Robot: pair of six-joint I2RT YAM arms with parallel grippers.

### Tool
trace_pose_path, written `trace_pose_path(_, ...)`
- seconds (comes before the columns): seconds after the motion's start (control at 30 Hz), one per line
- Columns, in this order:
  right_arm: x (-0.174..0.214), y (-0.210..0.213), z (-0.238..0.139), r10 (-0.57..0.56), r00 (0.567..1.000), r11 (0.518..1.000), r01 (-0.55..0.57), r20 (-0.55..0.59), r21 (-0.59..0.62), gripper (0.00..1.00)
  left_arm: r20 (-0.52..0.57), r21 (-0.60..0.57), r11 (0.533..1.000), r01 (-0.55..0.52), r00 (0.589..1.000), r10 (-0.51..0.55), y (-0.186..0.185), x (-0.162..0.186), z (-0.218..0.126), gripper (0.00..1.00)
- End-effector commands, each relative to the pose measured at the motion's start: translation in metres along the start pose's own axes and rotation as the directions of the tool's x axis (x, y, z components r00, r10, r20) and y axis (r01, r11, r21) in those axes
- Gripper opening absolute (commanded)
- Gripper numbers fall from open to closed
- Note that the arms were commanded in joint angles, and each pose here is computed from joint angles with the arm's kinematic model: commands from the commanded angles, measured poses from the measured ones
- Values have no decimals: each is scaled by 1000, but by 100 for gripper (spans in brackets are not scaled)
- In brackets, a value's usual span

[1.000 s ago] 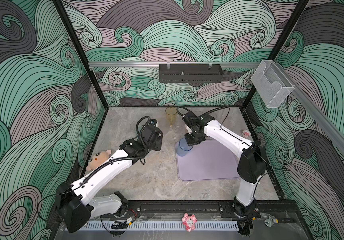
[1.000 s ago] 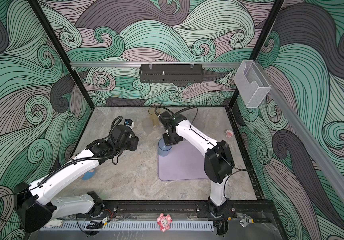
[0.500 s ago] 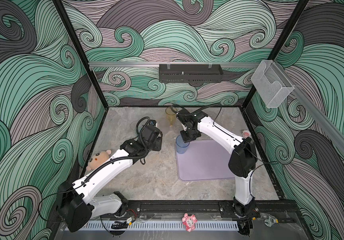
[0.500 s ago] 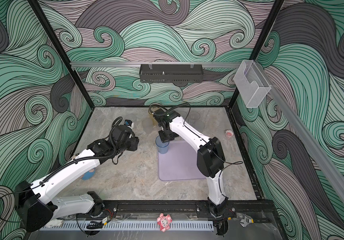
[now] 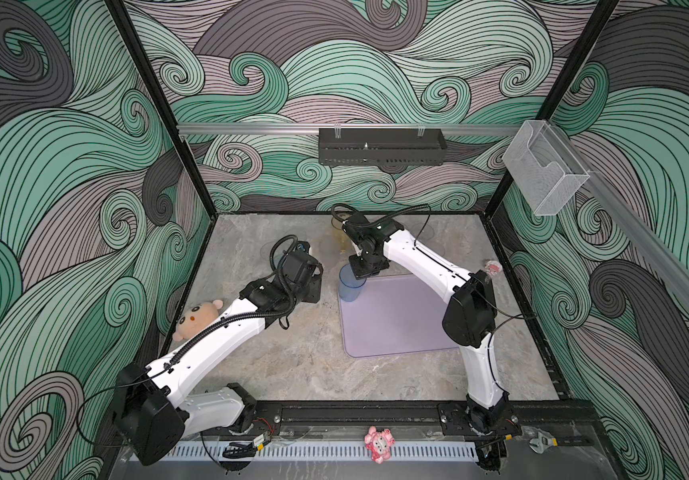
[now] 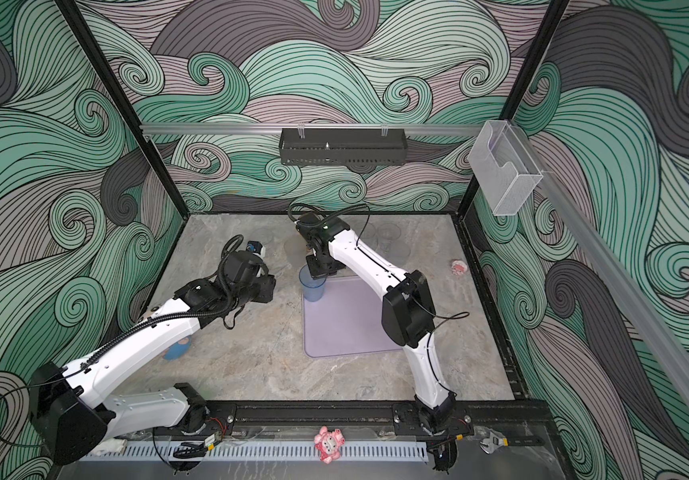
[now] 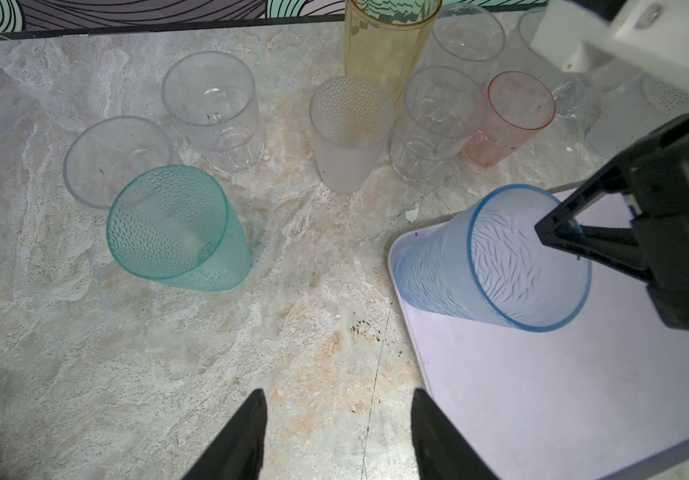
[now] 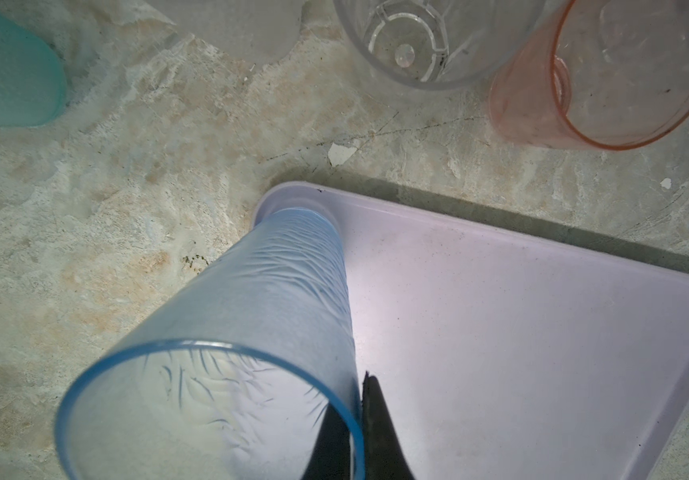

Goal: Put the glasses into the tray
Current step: 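Lower the blue cup upright onto the tray corner with the right gripper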

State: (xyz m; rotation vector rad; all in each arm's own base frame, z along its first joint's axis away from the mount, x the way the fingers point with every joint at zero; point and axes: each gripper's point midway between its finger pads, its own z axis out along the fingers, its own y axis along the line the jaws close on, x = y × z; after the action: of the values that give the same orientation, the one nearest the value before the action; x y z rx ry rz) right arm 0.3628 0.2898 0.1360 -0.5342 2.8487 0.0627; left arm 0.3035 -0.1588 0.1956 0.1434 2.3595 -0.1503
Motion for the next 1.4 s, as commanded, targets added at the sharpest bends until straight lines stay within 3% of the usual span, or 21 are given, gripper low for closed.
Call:
trace_pose_path(0.0,8,3,-4,-34,999,999,33,-16,-14,0,13,2,1000,27,1000,-27,5,-2,-4,58)
trace_pose_path(0.3,19,-2,2,-69,995,997,71,-68,27,0,-17,25,999,46,999,-45,-1,3,5,57)
trace_pose_path(0.53,8,-3,-8,-94,995,994,95,-23,51,0,-28,11,999,42,999,-42,2,6,6,57)
trace_pose_path(0.9,11,-10,-2,-116,992,989,120,-48,92,0,-38,5,999,40,998,-39,2,6,11,57)
trace_pose_path(1.17,9,1,-14,-101,995,995,101,-24,24,22,-23,-7,999,32,999,-32,5,-3,8,57)
trace_pose_path(1.37,3,11,-38,-44,999,993,46,26,-111,37,-4,-31,999,23,1000,-23,14,-19,2,58)
